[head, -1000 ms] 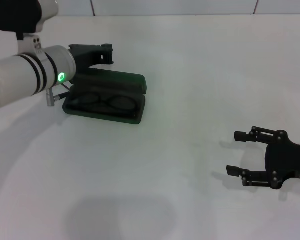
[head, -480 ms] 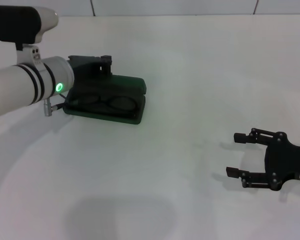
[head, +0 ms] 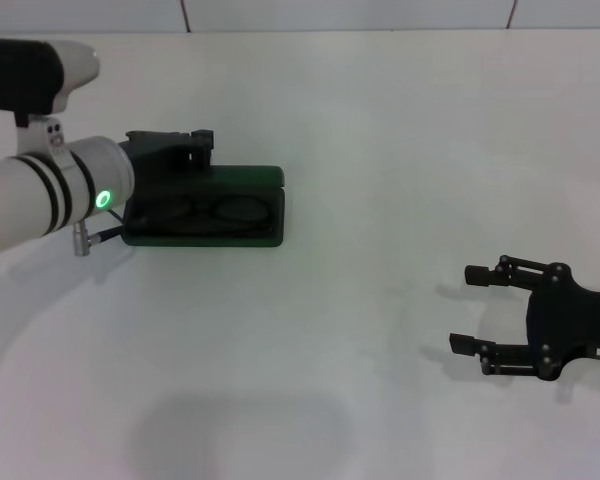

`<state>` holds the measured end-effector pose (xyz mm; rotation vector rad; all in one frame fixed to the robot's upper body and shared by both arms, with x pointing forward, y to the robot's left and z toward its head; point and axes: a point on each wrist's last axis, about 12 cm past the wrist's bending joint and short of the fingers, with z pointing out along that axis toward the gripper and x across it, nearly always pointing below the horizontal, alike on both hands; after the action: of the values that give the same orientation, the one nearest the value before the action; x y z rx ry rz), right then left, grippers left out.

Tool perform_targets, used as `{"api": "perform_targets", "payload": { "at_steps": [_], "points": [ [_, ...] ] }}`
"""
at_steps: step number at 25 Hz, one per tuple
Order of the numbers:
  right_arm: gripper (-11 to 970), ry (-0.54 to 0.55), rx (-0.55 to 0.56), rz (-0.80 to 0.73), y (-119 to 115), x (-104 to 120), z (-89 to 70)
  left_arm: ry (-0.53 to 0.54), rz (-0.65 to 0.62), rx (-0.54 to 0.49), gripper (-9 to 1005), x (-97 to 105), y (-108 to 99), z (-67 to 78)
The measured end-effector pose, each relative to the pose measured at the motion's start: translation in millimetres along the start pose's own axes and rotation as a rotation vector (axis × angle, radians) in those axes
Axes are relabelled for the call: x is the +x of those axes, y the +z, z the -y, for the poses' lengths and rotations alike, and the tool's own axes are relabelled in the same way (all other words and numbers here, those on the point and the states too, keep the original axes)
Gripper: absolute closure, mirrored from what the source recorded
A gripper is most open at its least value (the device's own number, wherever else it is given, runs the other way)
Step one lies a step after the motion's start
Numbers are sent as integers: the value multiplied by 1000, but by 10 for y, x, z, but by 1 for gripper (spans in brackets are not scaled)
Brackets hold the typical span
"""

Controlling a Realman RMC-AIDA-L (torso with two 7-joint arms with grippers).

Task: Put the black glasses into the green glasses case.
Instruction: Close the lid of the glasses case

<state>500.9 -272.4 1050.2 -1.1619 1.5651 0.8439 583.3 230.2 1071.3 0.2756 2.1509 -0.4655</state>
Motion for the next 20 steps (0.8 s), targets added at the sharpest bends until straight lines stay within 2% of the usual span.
{"api": "perform_targets", "payload": {
  "at_steps": [6, 15, 20],
  "points": [
    [170, 1, 0, 1, 5, -8, 8, 10, 30, 16, 994, 90, -37, -21],
    [170, 1, 0, 3, 14, -13, 11, 75, 11, 9, 993, 278, -13, -63],
    [169, 0, 0, 4, 20, -21, 19, 57, 51, 52, 993, 282, -26, -47]
  ]
}}
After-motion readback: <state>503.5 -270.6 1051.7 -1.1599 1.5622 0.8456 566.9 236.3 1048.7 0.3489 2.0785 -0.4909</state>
